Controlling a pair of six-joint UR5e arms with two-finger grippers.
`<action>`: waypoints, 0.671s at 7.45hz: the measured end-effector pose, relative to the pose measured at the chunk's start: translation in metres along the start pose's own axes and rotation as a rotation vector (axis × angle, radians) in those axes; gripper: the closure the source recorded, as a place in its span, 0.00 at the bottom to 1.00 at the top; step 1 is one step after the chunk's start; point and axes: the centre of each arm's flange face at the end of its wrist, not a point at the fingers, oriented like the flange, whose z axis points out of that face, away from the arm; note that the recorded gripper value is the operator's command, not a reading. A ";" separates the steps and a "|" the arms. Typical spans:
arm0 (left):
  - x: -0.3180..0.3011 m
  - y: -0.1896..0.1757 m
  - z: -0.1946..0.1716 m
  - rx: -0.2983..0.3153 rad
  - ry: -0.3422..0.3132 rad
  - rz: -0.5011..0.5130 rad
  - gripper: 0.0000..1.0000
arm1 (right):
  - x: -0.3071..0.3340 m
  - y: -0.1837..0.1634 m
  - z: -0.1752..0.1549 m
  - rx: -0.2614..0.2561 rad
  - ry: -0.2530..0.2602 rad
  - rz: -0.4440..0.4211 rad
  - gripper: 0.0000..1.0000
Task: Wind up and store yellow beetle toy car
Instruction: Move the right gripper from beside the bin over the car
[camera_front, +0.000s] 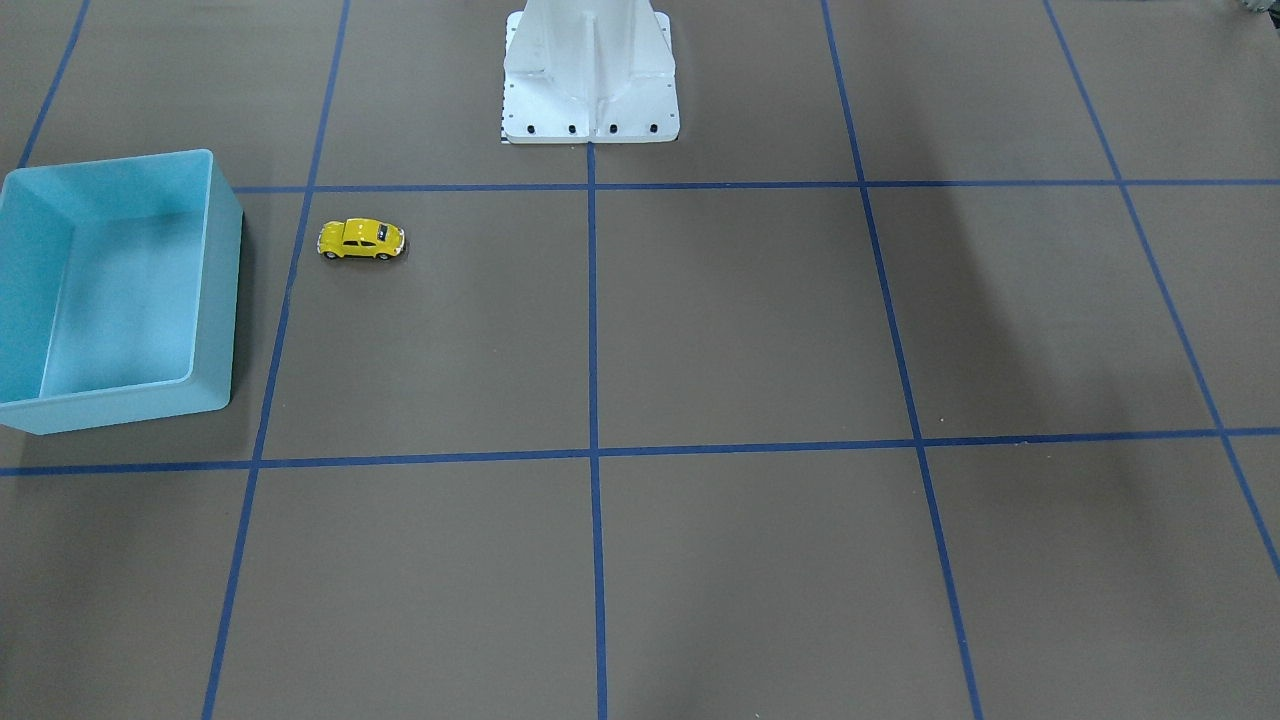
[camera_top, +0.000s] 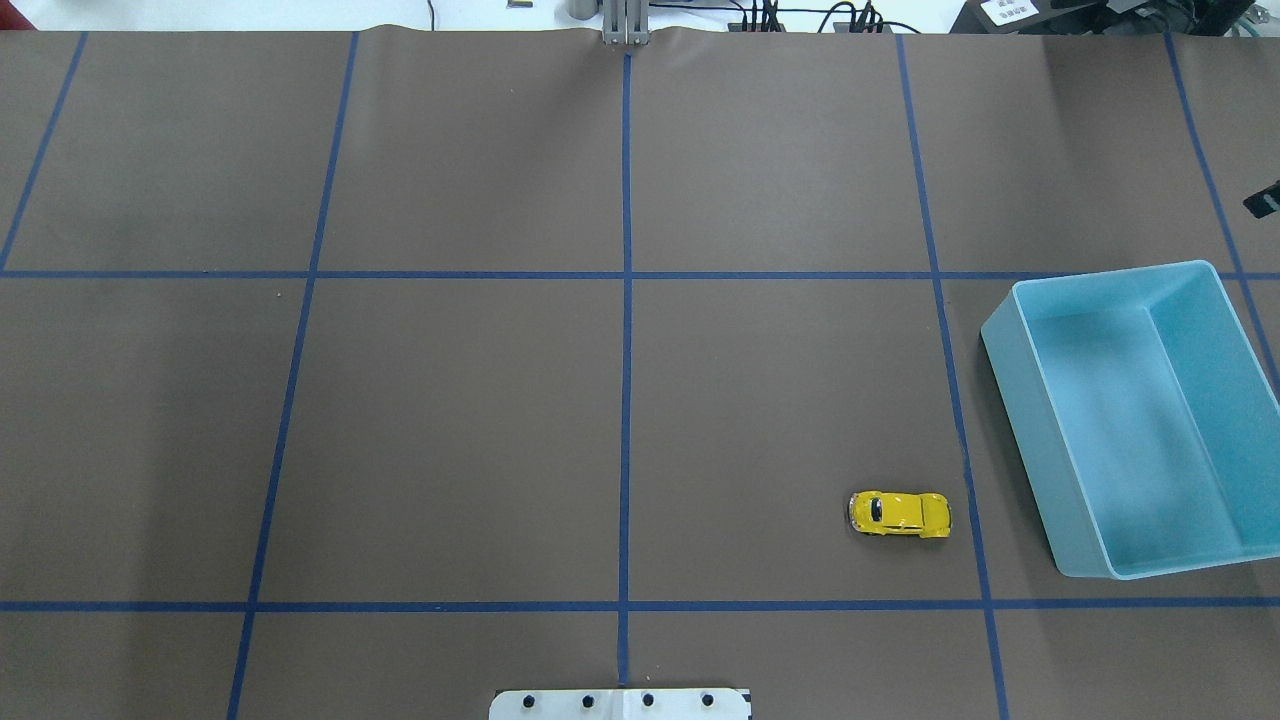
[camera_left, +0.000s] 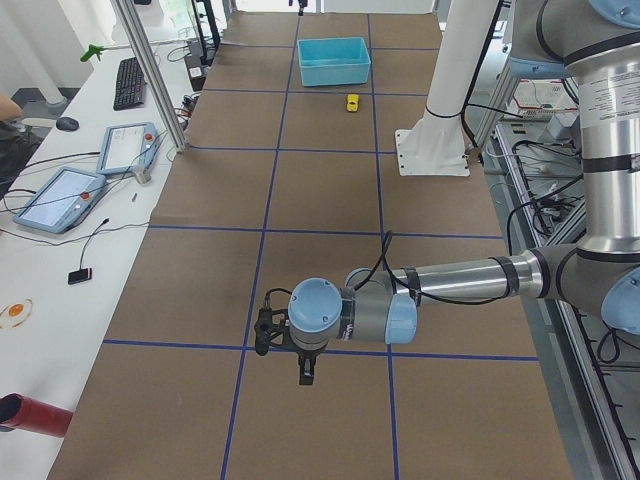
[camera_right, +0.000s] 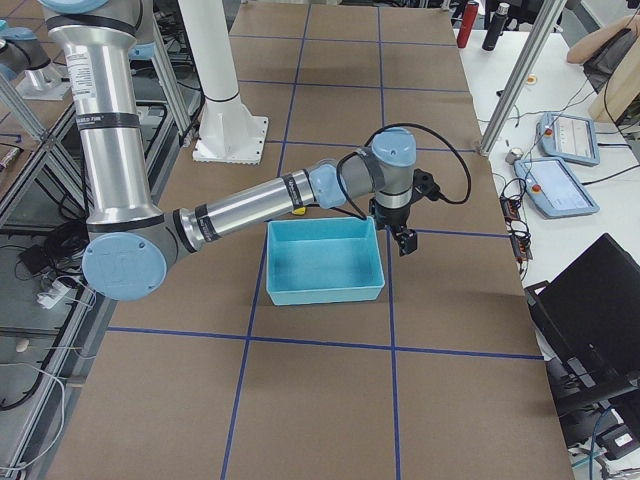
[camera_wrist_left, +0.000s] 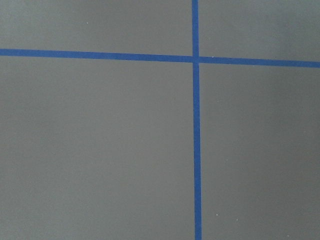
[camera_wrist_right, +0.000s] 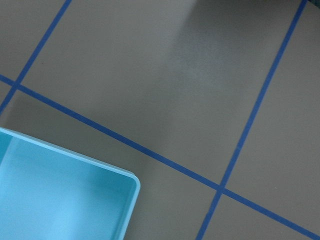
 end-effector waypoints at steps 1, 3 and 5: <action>0.012 -0.017 -0.010 -0.032 -0.011 -0.034 0.00 | -0.037 -0.014 -0.003 0.017 -0.022 -0.069 0.00; 0.032 -0.031 -0.027 -0.069 -0.018 -0.067 0.00 | -0.110 -0.032 0.003 0.029 -0.109 -0.213 0.00; 0.034 -0.034 -0.031 -0.068 -0.042 -0.058 0.00 | -0.199 -0.049 0.027 0.013 -0.213 -0.381 0.00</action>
